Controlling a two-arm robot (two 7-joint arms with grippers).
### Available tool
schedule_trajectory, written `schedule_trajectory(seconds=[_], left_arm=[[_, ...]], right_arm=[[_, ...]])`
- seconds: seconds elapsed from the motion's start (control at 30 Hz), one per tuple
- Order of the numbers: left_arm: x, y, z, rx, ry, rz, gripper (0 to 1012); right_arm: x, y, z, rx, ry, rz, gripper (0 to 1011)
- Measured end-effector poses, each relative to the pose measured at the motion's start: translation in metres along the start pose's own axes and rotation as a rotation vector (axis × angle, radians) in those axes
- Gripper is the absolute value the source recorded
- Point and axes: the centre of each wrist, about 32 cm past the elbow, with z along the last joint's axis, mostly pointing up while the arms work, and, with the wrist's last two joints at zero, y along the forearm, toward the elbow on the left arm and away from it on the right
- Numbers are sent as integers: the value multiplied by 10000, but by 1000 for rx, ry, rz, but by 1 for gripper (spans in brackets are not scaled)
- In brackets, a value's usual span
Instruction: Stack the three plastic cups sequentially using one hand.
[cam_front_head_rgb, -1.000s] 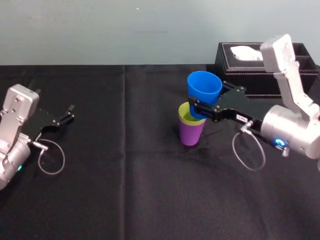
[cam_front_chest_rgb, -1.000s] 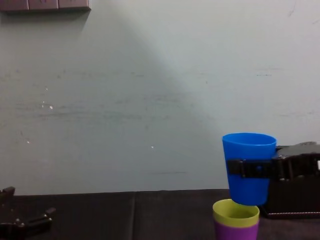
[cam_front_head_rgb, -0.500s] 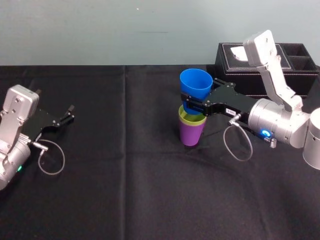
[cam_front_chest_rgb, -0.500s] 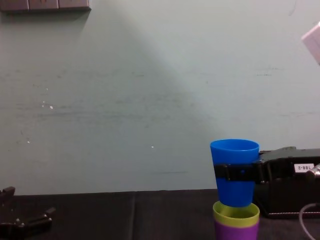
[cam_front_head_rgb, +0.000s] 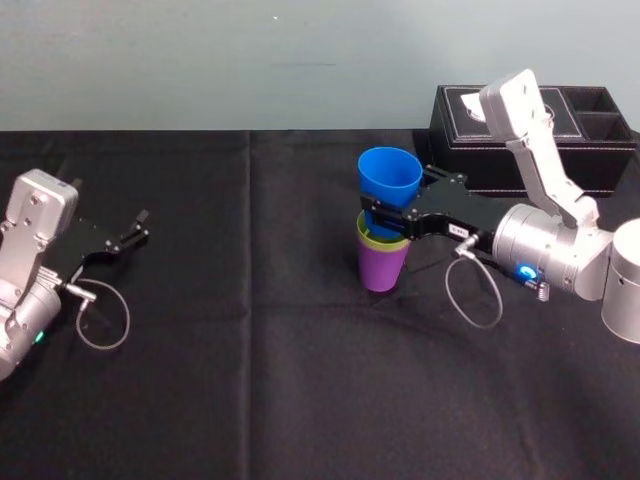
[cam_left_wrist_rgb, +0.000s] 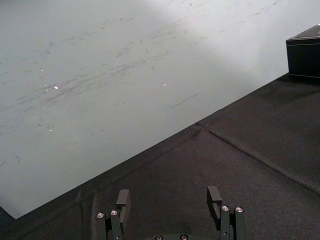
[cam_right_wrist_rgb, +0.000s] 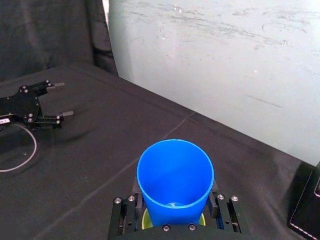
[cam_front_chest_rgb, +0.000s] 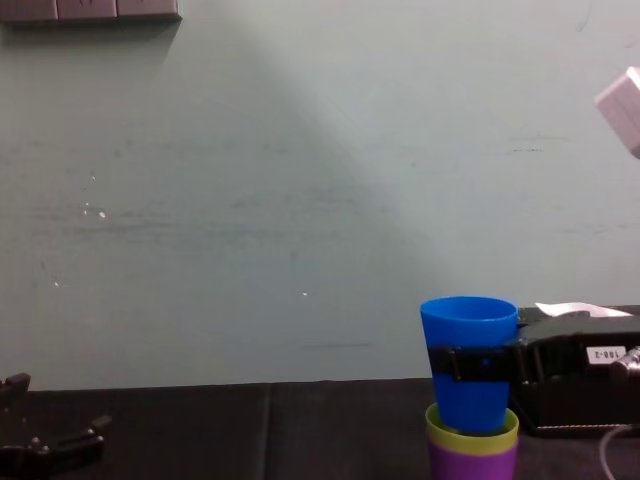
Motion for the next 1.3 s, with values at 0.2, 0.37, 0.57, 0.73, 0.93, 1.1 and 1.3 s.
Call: schedule_trajectory(seconds=[0.2, 0.37, 0.57, 0.73, 0.93, 1.1, 1.3], left_arm=[[0, 0, 0, 0, 0, 0, 1011], [0, 0, 0, 0, 0, 0, 1011], [0, 0, 0, 0, 0, 0, 1011], [0, 0, 0, 0, 0, 0, 1011], [0, 0, 0, 0, 0, 0, 1011], [0, 0, 0, 0, 0, 0, 1011], [0, 0, 0, 0, 0, 0, 1011]], right_arm=[[5, -5, -60, -9, 6, 2, 723], [11, -2, -128, -8, 4, 11, 722], [15, 4, -163, -4, 5, 21, 723], [15, 3, -162, -4, 5, 21, 723], [15, 2, -158, -4, 5, 20, 757], [15, 2, -155, -4, 5, 20, 868], [15, 1, -154, -4, 5, 20, 1003]])
